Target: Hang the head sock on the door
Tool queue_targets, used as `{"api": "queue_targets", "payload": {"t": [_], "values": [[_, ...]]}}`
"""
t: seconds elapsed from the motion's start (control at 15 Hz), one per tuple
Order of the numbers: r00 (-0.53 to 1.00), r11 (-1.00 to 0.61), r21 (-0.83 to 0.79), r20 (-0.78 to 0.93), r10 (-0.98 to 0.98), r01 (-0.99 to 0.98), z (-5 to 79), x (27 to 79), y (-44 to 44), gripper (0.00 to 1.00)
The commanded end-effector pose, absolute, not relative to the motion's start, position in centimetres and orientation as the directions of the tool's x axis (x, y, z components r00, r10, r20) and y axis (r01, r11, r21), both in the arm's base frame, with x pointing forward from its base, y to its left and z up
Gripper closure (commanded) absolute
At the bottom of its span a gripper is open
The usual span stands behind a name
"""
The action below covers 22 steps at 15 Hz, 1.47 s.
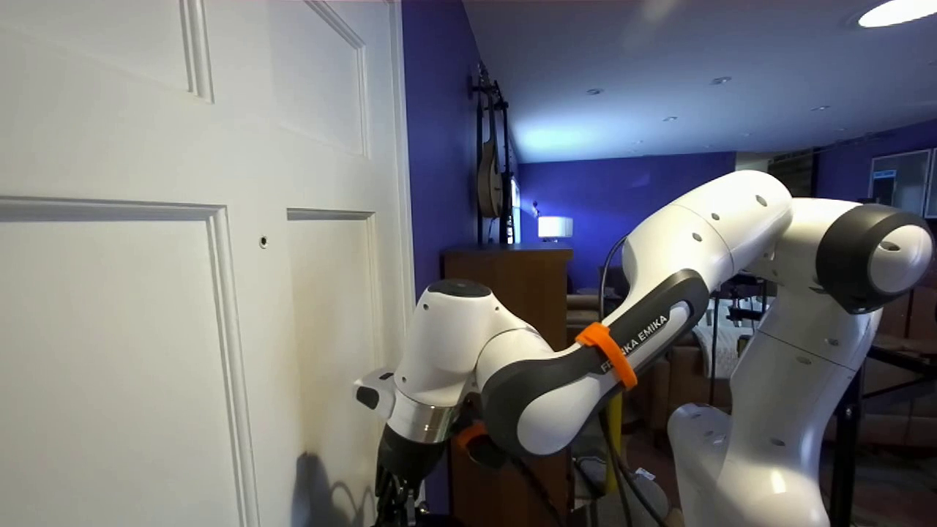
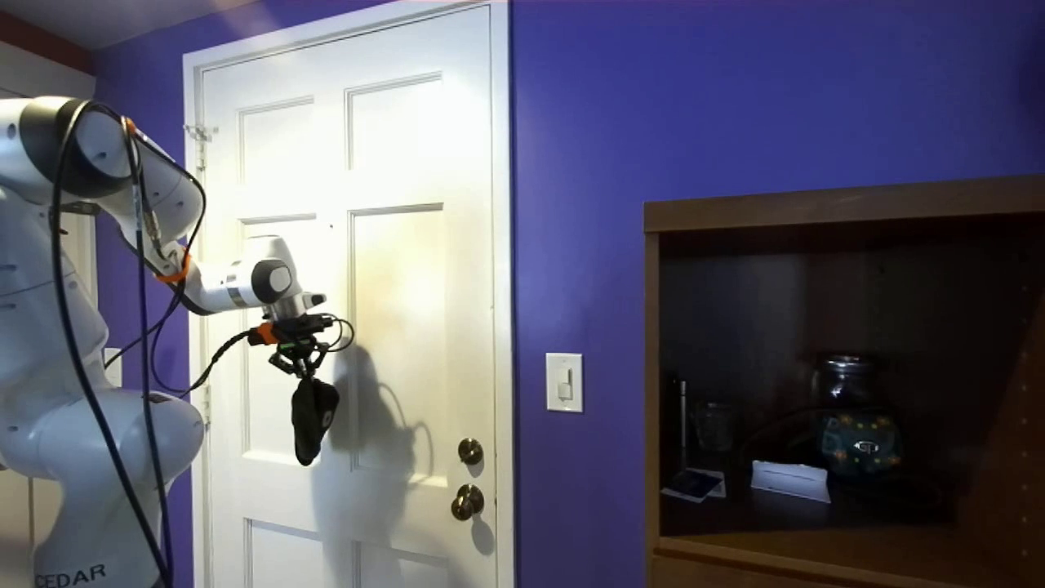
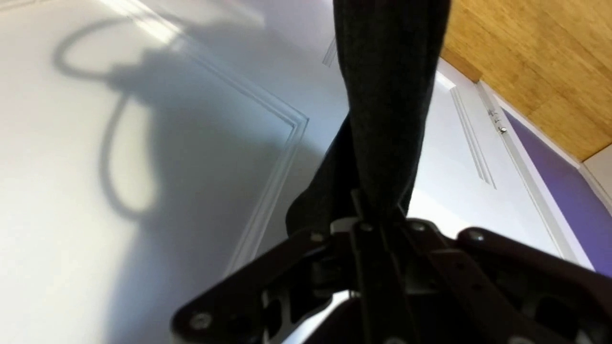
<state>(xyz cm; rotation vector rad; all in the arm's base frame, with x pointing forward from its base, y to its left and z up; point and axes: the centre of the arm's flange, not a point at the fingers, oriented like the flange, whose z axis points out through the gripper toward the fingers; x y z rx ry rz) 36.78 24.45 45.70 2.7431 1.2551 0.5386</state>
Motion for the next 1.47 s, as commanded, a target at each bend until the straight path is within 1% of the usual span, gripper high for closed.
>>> {"api": "queue_targets", "payload": {"t": [0.0,0.47,1.0,1.07,1.13,1.4], "values": [[0.546,-0.611,0.235,0.290,0.786,0.756,45.5,38.9,25.0,0.98],[0.493,-0.551,0.193,0.278,0.824,0.812,42.8,41.6,25.4,0.98],[0.486,-0.530,0.169,0.242,0.840,0.831,40.7,43.0,25.9,0.98],[0.488,-0.532,0.167,0.242,0.838,0.830,40.7,43.0,26.0,0.69],[0.488,-0.532,0.167,0.243,0.838,0.830,40.6,43.2,26.0,0.68],[0.486,-0.531,0.164,0.250,0.837,0.831,40.6,43.5,26.2,0.43]]}}
